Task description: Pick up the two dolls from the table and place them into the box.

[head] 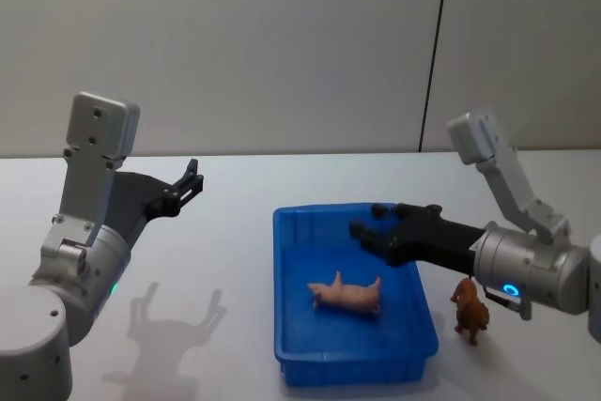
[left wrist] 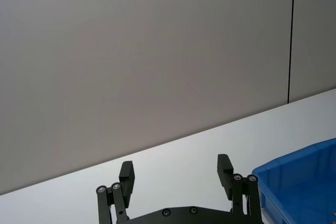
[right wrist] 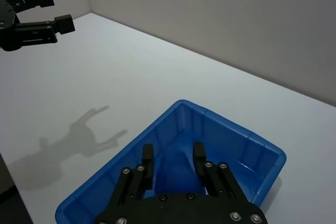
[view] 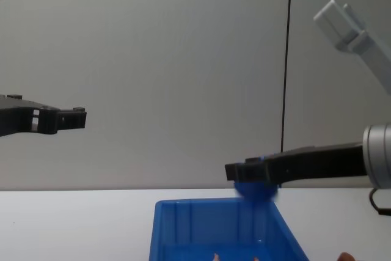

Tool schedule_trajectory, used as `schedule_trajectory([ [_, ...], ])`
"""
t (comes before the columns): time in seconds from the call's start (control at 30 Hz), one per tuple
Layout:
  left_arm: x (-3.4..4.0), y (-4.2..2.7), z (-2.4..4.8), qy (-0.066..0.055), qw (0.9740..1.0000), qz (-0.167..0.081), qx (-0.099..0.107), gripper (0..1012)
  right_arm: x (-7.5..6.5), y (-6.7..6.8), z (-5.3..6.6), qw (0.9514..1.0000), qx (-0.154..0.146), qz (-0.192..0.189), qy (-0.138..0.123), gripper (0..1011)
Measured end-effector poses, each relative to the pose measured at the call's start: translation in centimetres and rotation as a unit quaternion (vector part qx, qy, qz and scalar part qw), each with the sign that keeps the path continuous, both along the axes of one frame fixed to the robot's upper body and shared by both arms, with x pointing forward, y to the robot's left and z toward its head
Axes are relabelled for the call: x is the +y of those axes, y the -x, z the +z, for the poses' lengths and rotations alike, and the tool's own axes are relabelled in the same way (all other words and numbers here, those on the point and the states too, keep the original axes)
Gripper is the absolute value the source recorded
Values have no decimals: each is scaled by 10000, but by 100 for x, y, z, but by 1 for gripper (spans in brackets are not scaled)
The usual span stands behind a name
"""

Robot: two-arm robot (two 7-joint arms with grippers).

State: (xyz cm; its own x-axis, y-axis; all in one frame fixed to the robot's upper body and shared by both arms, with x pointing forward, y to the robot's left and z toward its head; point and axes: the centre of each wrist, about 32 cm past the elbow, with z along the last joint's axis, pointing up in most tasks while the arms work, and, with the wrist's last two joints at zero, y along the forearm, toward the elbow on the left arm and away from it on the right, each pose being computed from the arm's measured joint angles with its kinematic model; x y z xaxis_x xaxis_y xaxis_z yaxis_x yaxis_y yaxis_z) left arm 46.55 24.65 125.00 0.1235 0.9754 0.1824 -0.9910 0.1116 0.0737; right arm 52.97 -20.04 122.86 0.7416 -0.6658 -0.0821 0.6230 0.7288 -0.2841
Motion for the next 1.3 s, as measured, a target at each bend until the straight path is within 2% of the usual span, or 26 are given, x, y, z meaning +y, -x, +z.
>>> schedule_trajectory([
  [0.03,0,0,0,0,10000,0,0,1001,0,0,0,10000,0,0,0,437],
  [0.33,0,0,0,0,10000,0,0,1001,-2,9,-22,9999,116,45,80,752],
  [0.67,0,0,0,0,10000,0,1,1001,-12,18,-36,9998,156,46,107,1001],
  [0.93,0,0,0,0,10000,0,1,1001,-90,104,-12,9998,101,-185,18,1001],
  [1.3,0,0,0,0,10000,0,1,1001,-265,384,26,9972,54,-681,-300,1001],
])
